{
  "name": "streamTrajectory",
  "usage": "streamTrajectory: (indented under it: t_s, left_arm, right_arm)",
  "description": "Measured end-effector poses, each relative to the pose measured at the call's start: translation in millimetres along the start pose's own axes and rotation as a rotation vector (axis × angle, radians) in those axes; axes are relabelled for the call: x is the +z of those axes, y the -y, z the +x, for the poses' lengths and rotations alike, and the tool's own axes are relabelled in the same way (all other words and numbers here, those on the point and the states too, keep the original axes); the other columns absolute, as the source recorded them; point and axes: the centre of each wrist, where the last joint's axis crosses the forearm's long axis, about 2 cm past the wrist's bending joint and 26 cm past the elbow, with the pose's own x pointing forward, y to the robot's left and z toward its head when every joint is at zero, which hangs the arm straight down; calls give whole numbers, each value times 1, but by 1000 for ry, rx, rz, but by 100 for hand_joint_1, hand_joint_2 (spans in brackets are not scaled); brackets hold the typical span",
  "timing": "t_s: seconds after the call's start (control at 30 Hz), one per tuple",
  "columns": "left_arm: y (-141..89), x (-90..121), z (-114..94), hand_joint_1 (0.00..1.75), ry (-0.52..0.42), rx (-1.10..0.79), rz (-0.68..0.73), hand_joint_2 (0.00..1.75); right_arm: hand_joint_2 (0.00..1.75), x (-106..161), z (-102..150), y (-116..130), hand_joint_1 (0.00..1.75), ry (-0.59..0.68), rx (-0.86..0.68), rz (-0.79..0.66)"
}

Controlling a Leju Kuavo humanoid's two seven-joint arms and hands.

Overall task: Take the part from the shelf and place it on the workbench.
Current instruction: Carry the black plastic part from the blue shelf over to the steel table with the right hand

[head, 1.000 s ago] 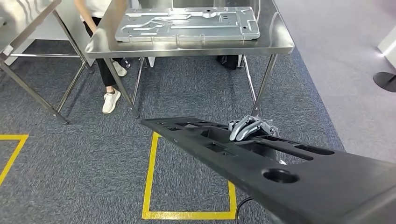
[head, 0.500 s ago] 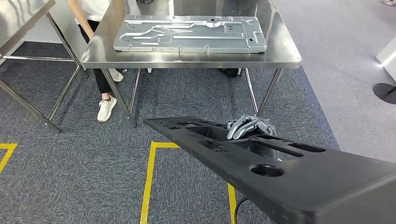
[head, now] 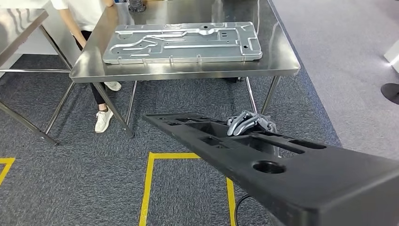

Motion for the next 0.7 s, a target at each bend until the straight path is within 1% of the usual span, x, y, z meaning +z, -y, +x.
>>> streamTrajectory:
  t_s: [0.37,0.7]
  left_arm:
    - [-1,0,-1,0,2,-2,-4,175]
    - [1,1,-2,0,1,1,-4,175]
  right_arm:
    - [175,-6,2,1,175,21,1,-13]
    - [175,-2,1,-2,175,11,-13,-16]
